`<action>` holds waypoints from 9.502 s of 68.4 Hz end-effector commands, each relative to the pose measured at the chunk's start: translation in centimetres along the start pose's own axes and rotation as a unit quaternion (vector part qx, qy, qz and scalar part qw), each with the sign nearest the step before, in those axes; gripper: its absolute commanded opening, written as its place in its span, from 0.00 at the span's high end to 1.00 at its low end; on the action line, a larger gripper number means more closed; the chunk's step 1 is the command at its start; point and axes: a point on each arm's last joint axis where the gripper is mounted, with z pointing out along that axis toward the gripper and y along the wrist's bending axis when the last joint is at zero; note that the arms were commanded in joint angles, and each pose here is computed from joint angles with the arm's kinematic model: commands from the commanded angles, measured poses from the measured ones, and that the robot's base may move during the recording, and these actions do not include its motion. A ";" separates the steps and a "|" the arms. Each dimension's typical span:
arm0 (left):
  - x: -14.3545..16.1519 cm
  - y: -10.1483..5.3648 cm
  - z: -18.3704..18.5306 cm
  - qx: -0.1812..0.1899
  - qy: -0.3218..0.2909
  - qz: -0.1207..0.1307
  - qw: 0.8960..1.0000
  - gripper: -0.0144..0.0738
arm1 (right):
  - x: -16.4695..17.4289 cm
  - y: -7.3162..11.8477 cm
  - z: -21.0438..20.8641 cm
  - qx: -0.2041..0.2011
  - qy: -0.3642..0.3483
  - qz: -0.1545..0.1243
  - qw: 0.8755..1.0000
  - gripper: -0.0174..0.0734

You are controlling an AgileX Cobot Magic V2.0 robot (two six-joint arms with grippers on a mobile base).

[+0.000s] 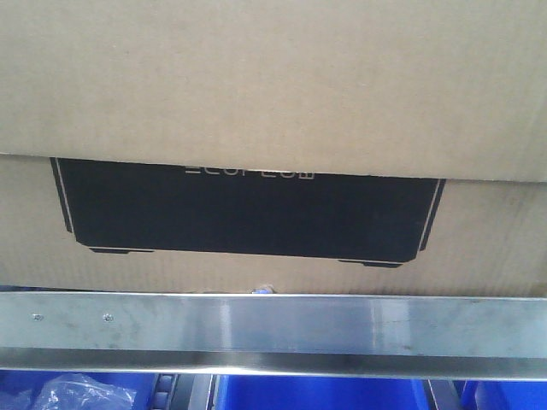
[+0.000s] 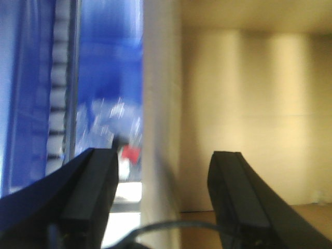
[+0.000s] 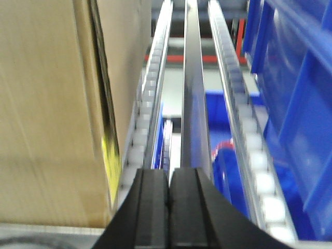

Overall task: Grab box from left shelf to table start
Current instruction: 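Close both grippers on the box's side walls, then pull the gripped box off the roller shelf toward the robot, then hold the box with both grippers while the base drives to the table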

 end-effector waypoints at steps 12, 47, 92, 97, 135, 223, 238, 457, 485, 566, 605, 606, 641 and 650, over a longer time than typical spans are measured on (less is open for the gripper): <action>-1.2 -0.1 0.0 0.004 -0.025 -0.006 1.000 0.50 | -2.3 0.1 -0.4 -0.004 -0.119 0.000 0.993 0.74; -1.2 -0.1 0.1 0.004 -0.024 -0.006 1.000 0.50 | -12.1 0.9 -3.1 -0.010 -0.110 -0.001 0.994 0.13; -1.2 -0.1 0.1 0.002 -0.024 -0.005 1.000 0.50 | -24.8 2.4 12.0 -0.028 0.205 0.028 0.978 0.14; -1.2 -0.1 0.1 0.002 -0.024 -0.005 1.000 0.50 | -24.9 2.5 14.2 -0.028 0.235 0.028 0.971 0.14; -1.2 -0.1 0.1 0.002 -0.025 -0.005 1.000 0.59 | -19.7 2.2 23.0 -0.029 0.376 0.008 0.926 0.64; 14.1 1.5 -14.6 0.083 -0.268 -0.039 0.959 0.95 | -22.6 3.5 3.2 -0.095 0.150 0.031 0.984 0.74; 18.5 1.6 -18.4 0.125 -0.325 -0.046 0.936 0.95 | -23.4 3.6 -2.9 -0.120 0.072 0.039 0.989 0.74; 25.8 1.9 -5.7 0.102 -0.130 -0.057 0.985 0.95 | -22.8 3.5 -8.6 -0.142 0.014 0.037 0.989 0.74; 25.8 1.9 -5.7 0.102 -0.130 -0.057 0.985 0.95 | -22.8 3.5 -8.6 -0.142 0.014 0.037 0.989 0.74; 25.8 1.9 -5.7 0.102 -0.130 -0.057 0.985 0.95 | -22.8 3.5 -8.6 -0.142 0.013 0.037 0.989 0.74; 25.8 1.9 -5.7 0.102 -0.130 -0.057 0.985 0.95 | -22.8 3.5 -8.6 -0.142 0.013 0.037 0.989 0.74; 25.8 1.9 -5.7 0.102 -0.130 -0.057 0.985 0.95 | -22.8 3.5 -8.6 -0.142 0.013 0.037 0.989 0.74; 25.8 1.9 -5.7 0.102 -0.130 -0.057 0.985 0.95 | -22.8 3.5 -8.6 -0.142 0.013 0.037 0.989 0.74; 25.8 1.9 -5.7 0.102 -0.130 -0.057 0.985 0.95 | -22.8 3.5 -8.6 -0.142 0.013 0.037 0.989 0.74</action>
